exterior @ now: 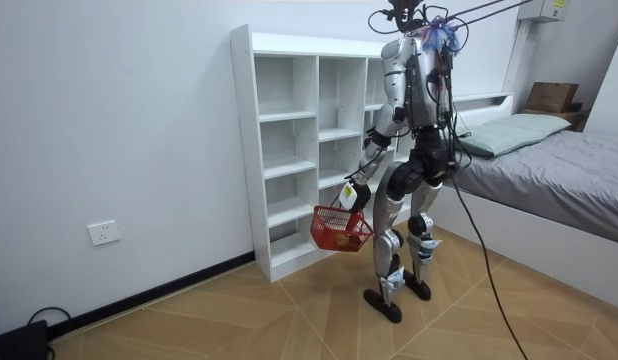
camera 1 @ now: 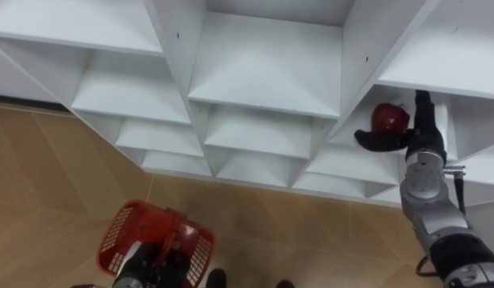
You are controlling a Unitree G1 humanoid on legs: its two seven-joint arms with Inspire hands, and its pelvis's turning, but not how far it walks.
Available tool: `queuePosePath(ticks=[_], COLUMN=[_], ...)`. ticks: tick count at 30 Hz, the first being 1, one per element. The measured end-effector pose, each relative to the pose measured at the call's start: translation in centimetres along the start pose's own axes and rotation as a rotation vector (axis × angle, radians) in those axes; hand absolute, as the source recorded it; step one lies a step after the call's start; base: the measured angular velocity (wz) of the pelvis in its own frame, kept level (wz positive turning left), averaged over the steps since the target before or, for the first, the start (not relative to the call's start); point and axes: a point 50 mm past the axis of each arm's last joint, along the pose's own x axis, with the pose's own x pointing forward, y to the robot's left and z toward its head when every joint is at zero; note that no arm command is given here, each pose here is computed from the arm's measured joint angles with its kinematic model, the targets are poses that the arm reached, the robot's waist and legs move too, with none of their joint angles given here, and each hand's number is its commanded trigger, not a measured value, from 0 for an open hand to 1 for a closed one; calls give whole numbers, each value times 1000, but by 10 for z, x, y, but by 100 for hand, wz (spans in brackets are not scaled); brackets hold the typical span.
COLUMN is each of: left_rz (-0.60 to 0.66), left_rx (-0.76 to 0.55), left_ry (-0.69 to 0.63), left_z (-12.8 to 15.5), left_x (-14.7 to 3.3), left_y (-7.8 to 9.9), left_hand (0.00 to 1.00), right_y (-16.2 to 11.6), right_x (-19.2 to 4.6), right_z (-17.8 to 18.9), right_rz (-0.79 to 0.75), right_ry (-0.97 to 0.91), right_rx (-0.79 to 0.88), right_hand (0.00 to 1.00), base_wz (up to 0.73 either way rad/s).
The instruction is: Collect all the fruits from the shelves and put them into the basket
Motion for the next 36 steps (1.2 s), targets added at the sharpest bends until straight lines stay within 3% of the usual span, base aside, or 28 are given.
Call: queuePosePath(ticks=[36], left_rz=[-22], left_rx=[46], left_ry=[-13], left_z=[9], left_x=[4], left_y=[-5], left_hand=[100], right_y=[8], right_x=[1], right_z=[-5], right_rz=[99], right_ry=[-4], right_rx=[-158], right_hand=[0], base_wz=[0])
